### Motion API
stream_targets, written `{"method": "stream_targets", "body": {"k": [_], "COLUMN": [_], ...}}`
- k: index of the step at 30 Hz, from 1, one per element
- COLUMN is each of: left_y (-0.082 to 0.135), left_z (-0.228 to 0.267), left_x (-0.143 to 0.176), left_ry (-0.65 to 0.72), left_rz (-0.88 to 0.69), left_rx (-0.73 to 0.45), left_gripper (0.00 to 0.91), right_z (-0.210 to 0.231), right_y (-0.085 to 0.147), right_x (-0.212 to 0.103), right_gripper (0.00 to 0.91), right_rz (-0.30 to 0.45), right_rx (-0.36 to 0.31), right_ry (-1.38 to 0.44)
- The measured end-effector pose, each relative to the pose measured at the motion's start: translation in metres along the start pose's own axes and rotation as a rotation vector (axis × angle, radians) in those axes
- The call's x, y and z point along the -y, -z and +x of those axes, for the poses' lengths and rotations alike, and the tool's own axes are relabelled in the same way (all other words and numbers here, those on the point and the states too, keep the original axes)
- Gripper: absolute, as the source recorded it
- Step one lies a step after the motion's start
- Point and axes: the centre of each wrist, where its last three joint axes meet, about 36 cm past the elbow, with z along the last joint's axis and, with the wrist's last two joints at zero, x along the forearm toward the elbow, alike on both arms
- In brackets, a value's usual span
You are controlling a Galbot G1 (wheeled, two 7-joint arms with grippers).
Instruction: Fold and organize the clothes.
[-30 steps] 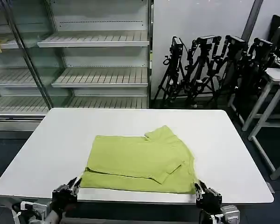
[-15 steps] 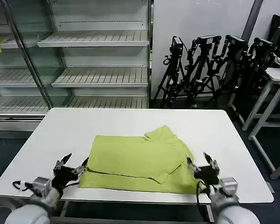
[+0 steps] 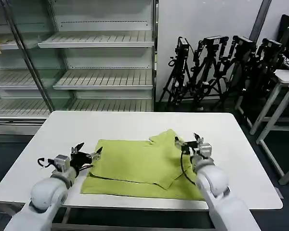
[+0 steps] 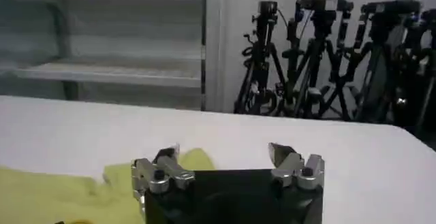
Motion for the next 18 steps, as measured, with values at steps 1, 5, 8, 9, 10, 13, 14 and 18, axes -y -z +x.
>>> {"method": "stream_targets", "body": {"k": [1, 5, 8, 9, 10, 13, 14, 18], "left_y": [0.001, 0.004, 0.004, 0.004, 0.005, 0.006, 0.006, 0.006], "left_z": [-0.005, -0.025, -0.038, -0.042, -0.046, -0.056, -0.058, -0.068], "left_x": [-0.002, -0.01, -0.015, -0.017, -0.019, -0.024, -0.026, -0.031], "left_ry": [-0.001, 0.0, 0.007, 0.012, 0.014, 0.021, 0.024, 0.026], "left_rz": [0.002, 0.004, 0.008, 0.01, 0.01, 0.009, 0.008, 0.004], "left_rx": [-0.004, -0.022, -0.036, -0.041, -0.044, -0.056, -0.06, -0.073], "left_gripper": [0.907, 0.907, 0.907, 0.907, 0.907, 0.907, 0.907, 0.907], "right_z": [-0.007, -0.032, -0.049, -0.054, -0.058, -0.07, -0.073, -0.084], "right_y": [0.001, 0.006, 0.007, 0.008, 0.008, 0.008, 0.008, 0.006], "right_x": [-0.001, -0.005, -0.009, -0.009, -0.009, -0.009, -0.01, -0.011], "right_gripper": [0.907, 0.907, 0.907, 0.907, 0.907, 0.907, 0.907, 0.907], "right_rz": [-0.002, -0.013, -0.018, -0.02, -0.022, -0.028, -0.029, -0.036], "right_rx": [-0.007, -0.034, -0.055, -0.063, -0.069, -0.089, -0.095, -0.121], "right_ry": [0.001, 0.002, 0.004, 0.004, 0.003, -0.001, -0.001, -0.001]}}
